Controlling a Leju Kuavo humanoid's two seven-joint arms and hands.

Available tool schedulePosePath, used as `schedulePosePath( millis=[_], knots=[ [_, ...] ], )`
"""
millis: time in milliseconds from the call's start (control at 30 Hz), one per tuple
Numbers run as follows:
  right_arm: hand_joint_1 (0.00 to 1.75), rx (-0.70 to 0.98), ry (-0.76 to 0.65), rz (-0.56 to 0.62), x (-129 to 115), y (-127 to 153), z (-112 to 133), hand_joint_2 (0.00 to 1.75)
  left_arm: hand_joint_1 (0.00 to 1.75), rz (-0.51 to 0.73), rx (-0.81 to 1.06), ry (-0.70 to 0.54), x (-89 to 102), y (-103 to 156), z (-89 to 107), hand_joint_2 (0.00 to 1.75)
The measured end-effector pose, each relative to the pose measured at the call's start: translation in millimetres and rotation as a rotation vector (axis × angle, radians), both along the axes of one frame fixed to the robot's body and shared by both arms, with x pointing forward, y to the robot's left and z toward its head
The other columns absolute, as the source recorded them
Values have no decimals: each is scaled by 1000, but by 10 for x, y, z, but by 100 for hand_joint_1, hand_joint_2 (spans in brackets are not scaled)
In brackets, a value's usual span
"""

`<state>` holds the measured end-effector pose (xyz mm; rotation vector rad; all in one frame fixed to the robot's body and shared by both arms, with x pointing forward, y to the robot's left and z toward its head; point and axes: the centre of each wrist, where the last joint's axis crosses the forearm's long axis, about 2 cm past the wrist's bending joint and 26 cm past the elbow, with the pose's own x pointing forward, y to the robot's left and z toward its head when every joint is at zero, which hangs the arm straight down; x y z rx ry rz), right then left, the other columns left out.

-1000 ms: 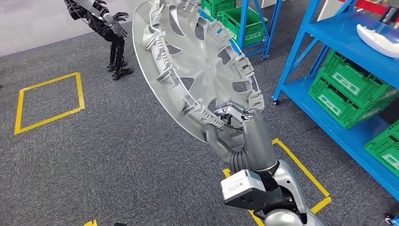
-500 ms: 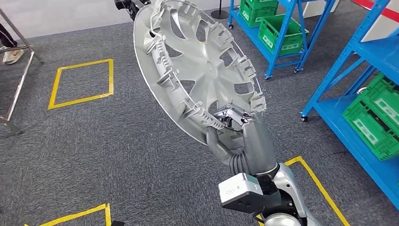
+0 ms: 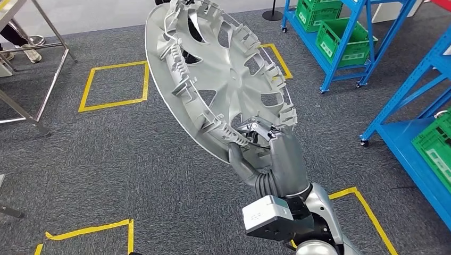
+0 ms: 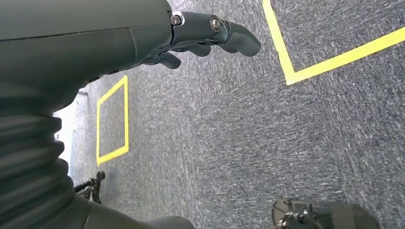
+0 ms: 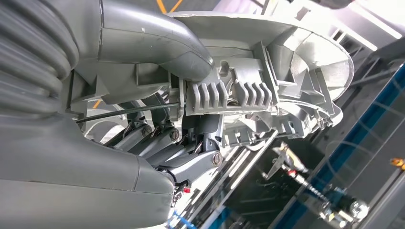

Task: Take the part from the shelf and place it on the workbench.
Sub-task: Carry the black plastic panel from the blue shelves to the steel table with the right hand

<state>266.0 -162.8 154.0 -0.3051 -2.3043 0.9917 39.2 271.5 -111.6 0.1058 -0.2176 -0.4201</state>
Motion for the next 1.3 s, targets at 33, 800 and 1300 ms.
schedulePosePath(
  millis=[33, 800, 1300],
  knots=[
    [175, 0, 0, -1, 2, 5, 4, 175, 0, 0, 0, -1, 8, 0, 1, 175],
    [175, -4, -7, -8, 40, 55, 82, 175, 0, -4, -1, -2, 39, -8, 4, 175],
    [175, 0, -4, -12, 51, 44, 82, 175, 0, -6, 1, -2, 80, -23, 10, 175]
  ],
)
